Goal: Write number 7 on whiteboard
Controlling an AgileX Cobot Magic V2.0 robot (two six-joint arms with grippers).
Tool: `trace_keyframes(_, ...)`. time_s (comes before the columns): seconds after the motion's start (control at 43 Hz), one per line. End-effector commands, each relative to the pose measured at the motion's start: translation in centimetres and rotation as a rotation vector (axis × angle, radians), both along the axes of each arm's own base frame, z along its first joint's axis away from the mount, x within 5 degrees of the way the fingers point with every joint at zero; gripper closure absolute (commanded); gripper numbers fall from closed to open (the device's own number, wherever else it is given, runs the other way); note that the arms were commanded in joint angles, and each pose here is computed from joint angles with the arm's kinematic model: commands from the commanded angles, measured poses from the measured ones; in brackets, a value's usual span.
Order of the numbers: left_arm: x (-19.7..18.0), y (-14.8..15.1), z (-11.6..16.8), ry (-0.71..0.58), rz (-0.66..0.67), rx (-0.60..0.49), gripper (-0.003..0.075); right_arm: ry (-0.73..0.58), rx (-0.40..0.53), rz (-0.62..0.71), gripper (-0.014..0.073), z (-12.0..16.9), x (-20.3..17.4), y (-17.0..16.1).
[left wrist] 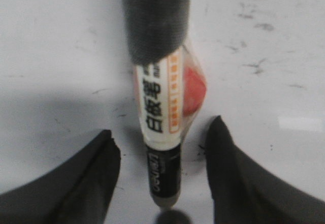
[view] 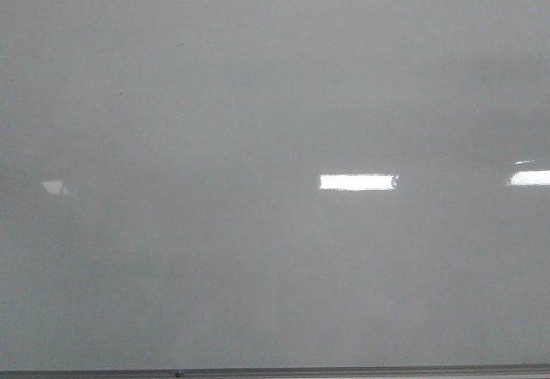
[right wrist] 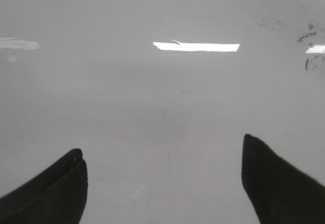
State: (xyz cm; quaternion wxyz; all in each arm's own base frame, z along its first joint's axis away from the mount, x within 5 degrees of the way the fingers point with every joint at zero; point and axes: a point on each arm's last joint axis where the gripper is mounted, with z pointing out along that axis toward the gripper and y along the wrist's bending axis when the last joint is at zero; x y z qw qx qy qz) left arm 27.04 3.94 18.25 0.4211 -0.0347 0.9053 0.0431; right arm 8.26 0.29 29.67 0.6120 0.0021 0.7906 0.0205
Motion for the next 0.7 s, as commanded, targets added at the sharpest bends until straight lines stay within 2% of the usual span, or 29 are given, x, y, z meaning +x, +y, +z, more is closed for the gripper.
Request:
trace_keyframes(0.0, 0.9, 0.2, 2.1, -0.129, 0.002, 0.016, 0.0535, -0.094, -0.006, -0.011, -0.0038, 1.7, 0.2, -0.1)
trace_keyframes(0.093, 0.7, 0.2, 2.1, -0.112, 0.003, 0.014, 0.0647, -0.094, -0.006, -0.011, -0.0038, 1.7, 0.2, -0.1)
trace_keyframes(0.233, 0.0, 0.1, 2.8, -0.039, 0.012, 0.000, 0.0731, -0.099, -0.006, -0.011, -0.0038, 1.8, 0.2, -0.1)
trace_keyframes(0.372, -1.2, -0.3, 5.5, 0.022, 0.076, -0.110, 0.0741, -0.091, -0.006, -0.010, -0.0038, 1.7, 0.2, -0.1)
trace_keyframes(0.465, -1.9, -1.3, 7.2, 0.083, 0.050, -0.147, 0.0741, -0.091, -0.006, -0.009, -0.0038, 1.7, 0.2, -0.1)
trace_keyframes(0.535, -2.3, -2.7, 8.3, 0.149, -0.033, -0.131, 0.0741, -0.085, -0.006, -0.007, -0.0038, 1.6, 0.2, -0.1)
trace_keyframes(0.674, -3.1, -6.8, 9.9, 0.255, -0.330, -0.040, 0.0741, -0.044, -0.005, 0.000, -0.0038, 1.4, 0.2, 0.0)
